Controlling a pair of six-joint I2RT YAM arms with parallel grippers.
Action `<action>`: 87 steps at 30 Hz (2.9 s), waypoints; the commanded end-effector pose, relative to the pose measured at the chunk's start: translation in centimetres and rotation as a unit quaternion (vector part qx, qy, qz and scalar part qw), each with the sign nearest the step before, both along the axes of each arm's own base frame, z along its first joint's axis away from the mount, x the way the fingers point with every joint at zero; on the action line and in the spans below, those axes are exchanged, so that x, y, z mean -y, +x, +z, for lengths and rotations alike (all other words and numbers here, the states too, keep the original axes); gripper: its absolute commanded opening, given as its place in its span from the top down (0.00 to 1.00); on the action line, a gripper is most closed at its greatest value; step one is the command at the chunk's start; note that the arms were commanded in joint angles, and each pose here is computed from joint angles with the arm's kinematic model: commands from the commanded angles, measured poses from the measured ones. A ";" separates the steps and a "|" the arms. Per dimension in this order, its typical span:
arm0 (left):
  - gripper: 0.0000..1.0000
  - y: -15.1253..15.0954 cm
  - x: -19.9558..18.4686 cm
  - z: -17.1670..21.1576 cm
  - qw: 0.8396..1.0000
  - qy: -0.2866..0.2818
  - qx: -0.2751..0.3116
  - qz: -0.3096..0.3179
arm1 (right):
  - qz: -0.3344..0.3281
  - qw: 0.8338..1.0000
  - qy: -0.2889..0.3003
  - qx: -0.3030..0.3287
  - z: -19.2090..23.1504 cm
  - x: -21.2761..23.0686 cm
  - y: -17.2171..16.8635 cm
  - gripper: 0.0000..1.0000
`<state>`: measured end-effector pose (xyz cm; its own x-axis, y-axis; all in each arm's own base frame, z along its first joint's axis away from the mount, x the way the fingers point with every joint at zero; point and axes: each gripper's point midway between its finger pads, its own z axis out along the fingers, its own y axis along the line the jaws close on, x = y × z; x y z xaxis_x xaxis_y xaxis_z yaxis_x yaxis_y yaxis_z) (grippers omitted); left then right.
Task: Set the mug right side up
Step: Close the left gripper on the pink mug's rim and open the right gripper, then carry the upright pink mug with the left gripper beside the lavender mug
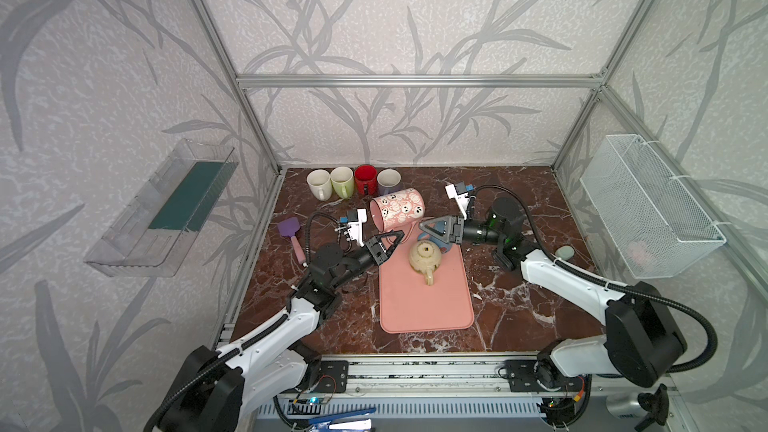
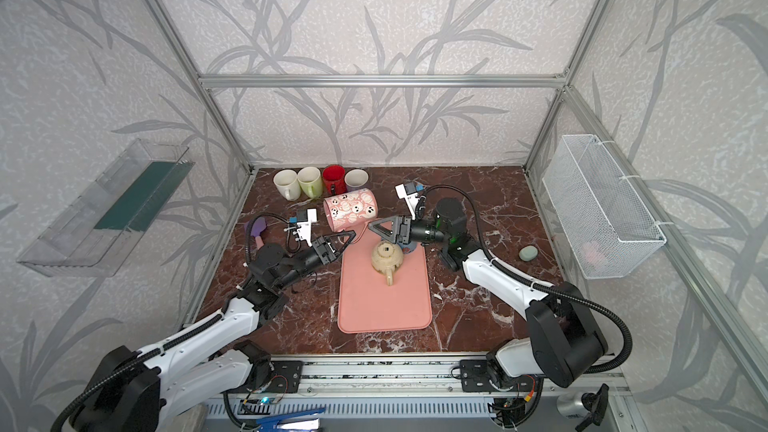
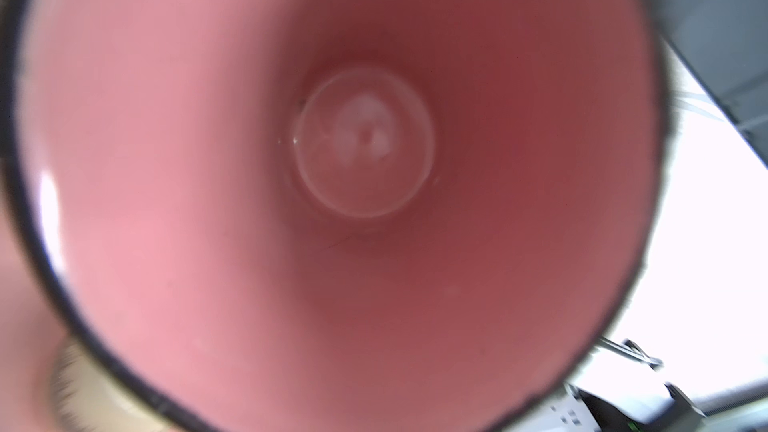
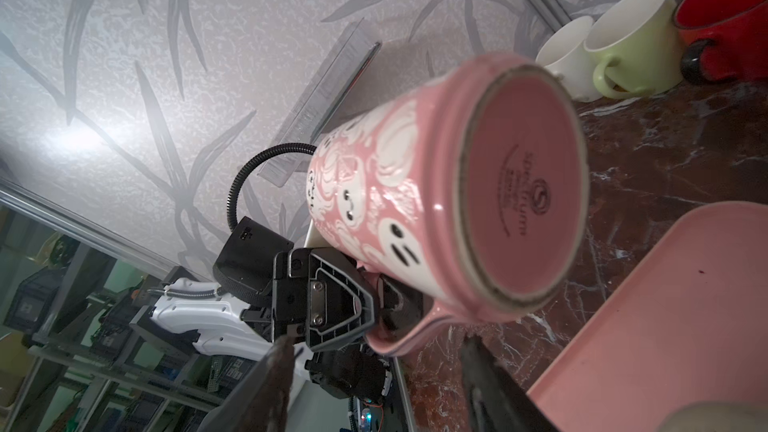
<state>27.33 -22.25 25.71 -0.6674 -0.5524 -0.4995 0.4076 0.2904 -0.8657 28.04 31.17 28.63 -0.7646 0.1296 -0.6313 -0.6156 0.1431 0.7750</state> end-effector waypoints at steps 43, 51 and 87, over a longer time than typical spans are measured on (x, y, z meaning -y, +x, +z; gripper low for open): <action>1.00 11.3 -2.7 -2.8 0.905 0.407 -0.064 0.102 | -0.130 0.980 -0.147 0.018 -6.2 5.4 -1.7 0.37; 1.00 15.8 0.3 -3.4 0.895 0.434 -0.059 0.085 | -0.163 0.972 -0.165 0.023 -6.9 6.8 -1.9 0.37; 1.00 28.8 7.0 -10.1 0.833 0.548 -0.035 0.065 | -0.197 0.954 -0.224 0.009 -10.3 8.1 -0.5 0.36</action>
<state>54.21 -28.61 11.02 -0.7772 0.1500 -0.6112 0.2549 0.9630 -0.0877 27.58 23.28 19.21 -0.6949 0.1324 -0.7068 -0.4656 0.6663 0.5825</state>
